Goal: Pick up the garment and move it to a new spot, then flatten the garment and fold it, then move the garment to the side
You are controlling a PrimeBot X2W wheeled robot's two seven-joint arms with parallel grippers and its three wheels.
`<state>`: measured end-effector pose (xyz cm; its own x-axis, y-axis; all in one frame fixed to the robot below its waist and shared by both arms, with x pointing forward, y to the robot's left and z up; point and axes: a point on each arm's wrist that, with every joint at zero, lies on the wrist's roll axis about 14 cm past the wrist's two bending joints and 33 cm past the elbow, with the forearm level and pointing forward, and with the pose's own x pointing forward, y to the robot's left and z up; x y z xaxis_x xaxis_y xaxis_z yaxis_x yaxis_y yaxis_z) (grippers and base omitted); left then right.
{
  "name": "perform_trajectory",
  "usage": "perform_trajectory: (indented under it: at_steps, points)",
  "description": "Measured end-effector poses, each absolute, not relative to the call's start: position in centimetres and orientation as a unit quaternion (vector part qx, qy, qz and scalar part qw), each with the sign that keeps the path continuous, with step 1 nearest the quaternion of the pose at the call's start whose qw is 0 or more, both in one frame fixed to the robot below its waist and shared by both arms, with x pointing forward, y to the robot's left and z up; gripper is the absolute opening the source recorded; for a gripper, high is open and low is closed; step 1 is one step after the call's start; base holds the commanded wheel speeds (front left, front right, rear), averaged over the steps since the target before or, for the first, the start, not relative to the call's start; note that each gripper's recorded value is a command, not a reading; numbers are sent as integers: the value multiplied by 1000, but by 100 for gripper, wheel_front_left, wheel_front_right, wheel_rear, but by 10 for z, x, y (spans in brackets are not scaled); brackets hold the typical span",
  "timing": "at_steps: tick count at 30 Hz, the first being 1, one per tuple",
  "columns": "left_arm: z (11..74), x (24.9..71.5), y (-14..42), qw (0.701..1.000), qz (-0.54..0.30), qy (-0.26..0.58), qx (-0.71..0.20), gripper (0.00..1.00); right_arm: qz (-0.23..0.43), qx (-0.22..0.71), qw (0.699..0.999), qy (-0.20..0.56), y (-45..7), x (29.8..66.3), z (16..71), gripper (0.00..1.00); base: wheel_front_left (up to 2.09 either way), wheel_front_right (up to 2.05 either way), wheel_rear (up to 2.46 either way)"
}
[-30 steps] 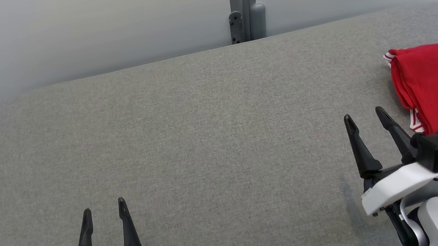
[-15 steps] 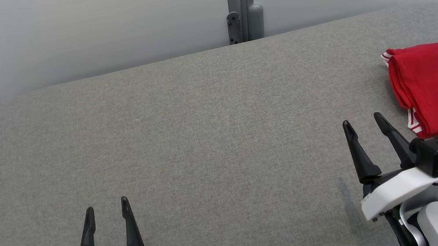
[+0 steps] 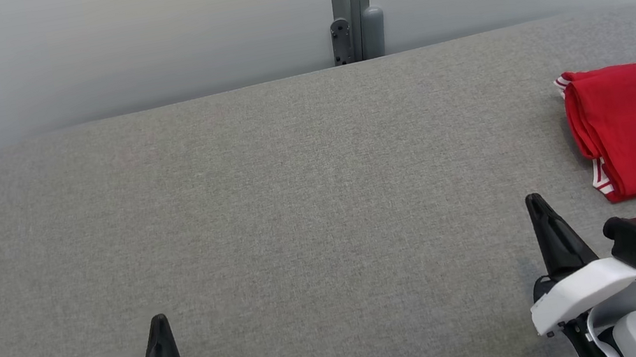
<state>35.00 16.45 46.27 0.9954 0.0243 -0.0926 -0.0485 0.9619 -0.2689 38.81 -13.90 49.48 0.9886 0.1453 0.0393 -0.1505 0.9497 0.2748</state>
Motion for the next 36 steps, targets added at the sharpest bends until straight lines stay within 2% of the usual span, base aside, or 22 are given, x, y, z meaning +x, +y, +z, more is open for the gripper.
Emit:
perform_trajectory:
  at_steps: [15,36]
  points:
    - [458,355,176,962,43,67,-261,0,36,263,964,11,-156,389,491,0,0,0,0]
    - [462,364,185,913,54,70,-399,0,5,402,915,25,-171,389,488,0,0,0,0]
